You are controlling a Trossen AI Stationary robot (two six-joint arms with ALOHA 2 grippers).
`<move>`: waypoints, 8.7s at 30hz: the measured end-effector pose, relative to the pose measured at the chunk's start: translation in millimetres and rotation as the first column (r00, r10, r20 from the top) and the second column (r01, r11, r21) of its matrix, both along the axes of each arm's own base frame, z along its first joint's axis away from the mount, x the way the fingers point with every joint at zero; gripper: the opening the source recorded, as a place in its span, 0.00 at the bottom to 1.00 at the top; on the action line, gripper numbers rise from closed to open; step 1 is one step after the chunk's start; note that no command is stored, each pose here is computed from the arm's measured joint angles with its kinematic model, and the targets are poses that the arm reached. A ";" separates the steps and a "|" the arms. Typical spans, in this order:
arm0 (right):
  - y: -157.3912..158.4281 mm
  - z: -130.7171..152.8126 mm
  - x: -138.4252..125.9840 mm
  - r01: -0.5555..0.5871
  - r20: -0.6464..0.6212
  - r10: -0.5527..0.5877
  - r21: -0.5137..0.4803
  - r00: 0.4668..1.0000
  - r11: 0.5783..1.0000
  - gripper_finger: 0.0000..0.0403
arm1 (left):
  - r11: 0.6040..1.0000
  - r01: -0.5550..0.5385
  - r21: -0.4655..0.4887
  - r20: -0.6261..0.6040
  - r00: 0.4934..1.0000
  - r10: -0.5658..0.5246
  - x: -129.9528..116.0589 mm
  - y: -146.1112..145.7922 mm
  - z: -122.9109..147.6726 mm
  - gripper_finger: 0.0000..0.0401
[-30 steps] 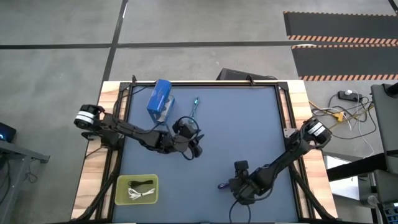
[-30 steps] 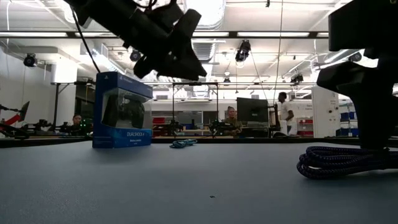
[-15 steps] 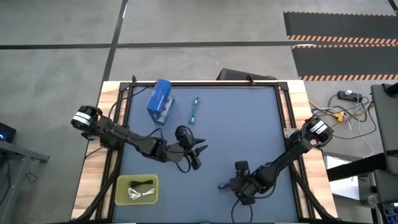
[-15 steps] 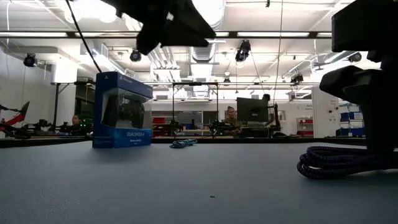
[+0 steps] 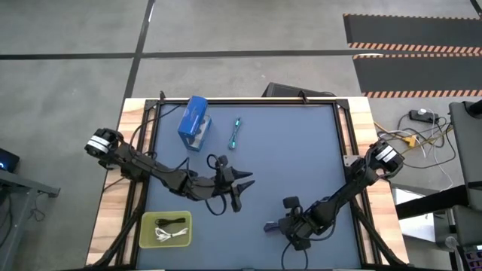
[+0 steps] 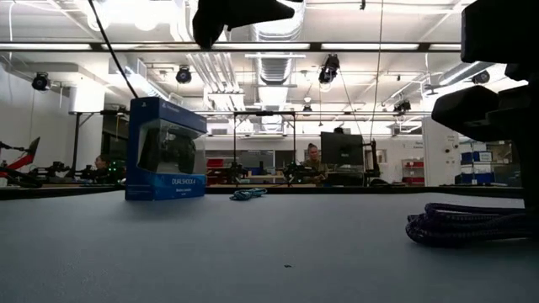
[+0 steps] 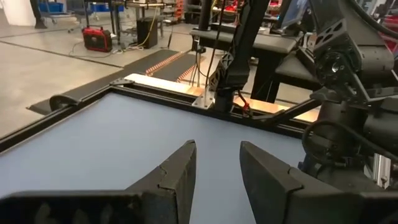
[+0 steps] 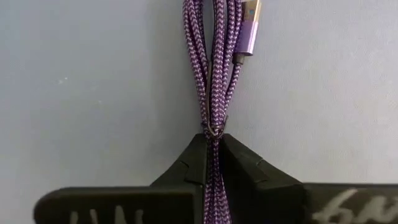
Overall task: Pick and place USB-C Cables
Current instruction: Put the violet white charger cable into the yellow bin
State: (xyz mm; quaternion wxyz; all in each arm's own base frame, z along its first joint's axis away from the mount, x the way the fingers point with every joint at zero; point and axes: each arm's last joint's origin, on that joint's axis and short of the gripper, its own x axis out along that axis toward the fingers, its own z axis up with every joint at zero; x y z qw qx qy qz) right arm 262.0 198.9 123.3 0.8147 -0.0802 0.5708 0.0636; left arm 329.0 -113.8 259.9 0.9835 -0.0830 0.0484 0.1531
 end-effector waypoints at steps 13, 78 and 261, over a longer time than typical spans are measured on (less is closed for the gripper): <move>-15.5 38.4 -25.4 -0.040 0.204 0.052 -0.064 0.978 0.997 0.05 | 1.000 -0.002 0.003 0.058 0.998 0.001 -1.4 1.1 9.1 0.27; -88.4 108.1 -51.2 -0.124 0.988 -0.156 0.157 0.023 0.980 0.04 | 0.977 0.079 0.200 0.412 0.898 -0.157 83.4 -19.1 -30.2 0.27; -161.8 100.2 -115.0 0.012 0.949 -0.045 0.044 0.313 0.999 0.21 | 0.941 0.146 -0.305 -0.935 0.141 -0.325 -204.2 -110.7 -44.0 0.04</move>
